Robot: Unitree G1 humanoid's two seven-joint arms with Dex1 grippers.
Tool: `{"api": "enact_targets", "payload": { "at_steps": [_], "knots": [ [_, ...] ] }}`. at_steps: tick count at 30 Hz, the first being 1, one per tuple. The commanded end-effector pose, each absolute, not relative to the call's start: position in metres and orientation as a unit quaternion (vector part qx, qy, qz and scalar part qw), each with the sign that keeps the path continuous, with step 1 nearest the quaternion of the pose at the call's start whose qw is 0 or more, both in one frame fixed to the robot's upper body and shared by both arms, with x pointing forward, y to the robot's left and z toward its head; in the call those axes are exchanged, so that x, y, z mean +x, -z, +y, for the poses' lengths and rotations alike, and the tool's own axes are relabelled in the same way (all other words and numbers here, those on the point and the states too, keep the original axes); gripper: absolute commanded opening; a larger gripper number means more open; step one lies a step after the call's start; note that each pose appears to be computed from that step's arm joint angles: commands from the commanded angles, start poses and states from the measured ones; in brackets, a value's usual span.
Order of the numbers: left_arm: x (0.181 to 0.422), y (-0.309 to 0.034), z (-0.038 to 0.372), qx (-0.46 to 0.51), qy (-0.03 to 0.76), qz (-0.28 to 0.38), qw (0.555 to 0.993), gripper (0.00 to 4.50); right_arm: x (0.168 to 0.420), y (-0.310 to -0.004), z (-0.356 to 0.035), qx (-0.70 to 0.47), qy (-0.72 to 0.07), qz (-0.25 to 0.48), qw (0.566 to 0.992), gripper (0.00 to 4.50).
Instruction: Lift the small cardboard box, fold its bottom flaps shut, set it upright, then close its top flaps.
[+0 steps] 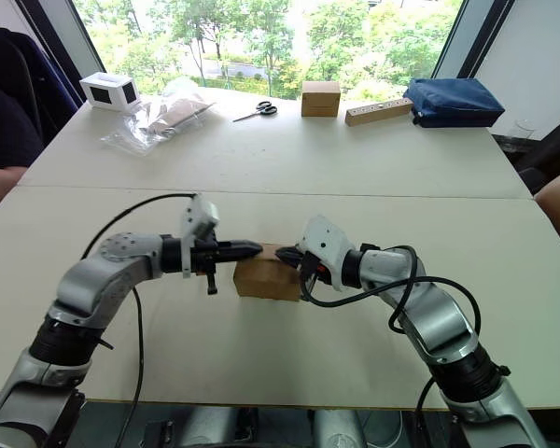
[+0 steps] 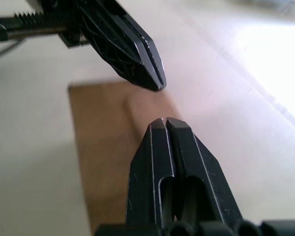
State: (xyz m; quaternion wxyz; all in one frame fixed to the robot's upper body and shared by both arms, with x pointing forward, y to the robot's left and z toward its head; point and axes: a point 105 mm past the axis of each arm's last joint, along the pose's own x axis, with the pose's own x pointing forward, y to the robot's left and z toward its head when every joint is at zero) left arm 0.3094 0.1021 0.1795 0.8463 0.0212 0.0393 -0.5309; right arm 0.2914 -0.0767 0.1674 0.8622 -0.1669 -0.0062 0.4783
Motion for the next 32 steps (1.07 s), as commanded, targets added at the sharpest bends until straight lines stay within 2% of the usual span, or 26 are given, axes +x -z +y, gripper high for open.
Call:
{"api": "enact_targets", "payload": {
  "at_steps": [1, 7, 12, 17, 22, 28, 32],
  "knots": [
    [0.308, -0.198, 0.131, 0.023, 0.487, 0.043, 0.872, 0.06, 0.286, -0.196, -0.091, -0.12, -0.447, -0.061, 0.884, 0.0],
    [0.307, -0.2, 0.171, 0.092, 0.412, 0.058, 0.905, 0.06, 0.281, -0.204, -0.114, -0.024, -0.417, -0.043, 0.908, 0.0],
    [0.268, -0.162, 0.195, 0.175, 0.424, 0.147, 0.876, 0.06, 0.272, -0.192, -0.146, -0.014, -0.393, 0.004, 0.919, 0.0],
    [0.25, -0.149, 0.207, 0.101, 0.426, 0.185, 0.88, 0.06, 0.255, -0.159, -0.167, -0.05, -0.41, 0.103, 0.905, 0.0],
    [0.239, -0.14, 0.211, 0.059, 0.425, 0.209, 0.879, 0.06, 0.233, -0.14, -0.18, -0.074, -0.424, 0.179, 0.885, 0.0],
    [0.23, -0.125, 0.211, 0.05, 0.431, 0.237, 0.869, 0.06, 0.225, -0.135, -0.184, -0.081, -0.422, 0.199, 0.881, 0.0],
    [0.234, -0.125, 0.214, 0.041, 0.432, 0.238, 0.869, 0.06, 0.229, -0.135, -0.183, -0.084, -0.416, 0.194, 0.885, 0.0]
  ]
}}
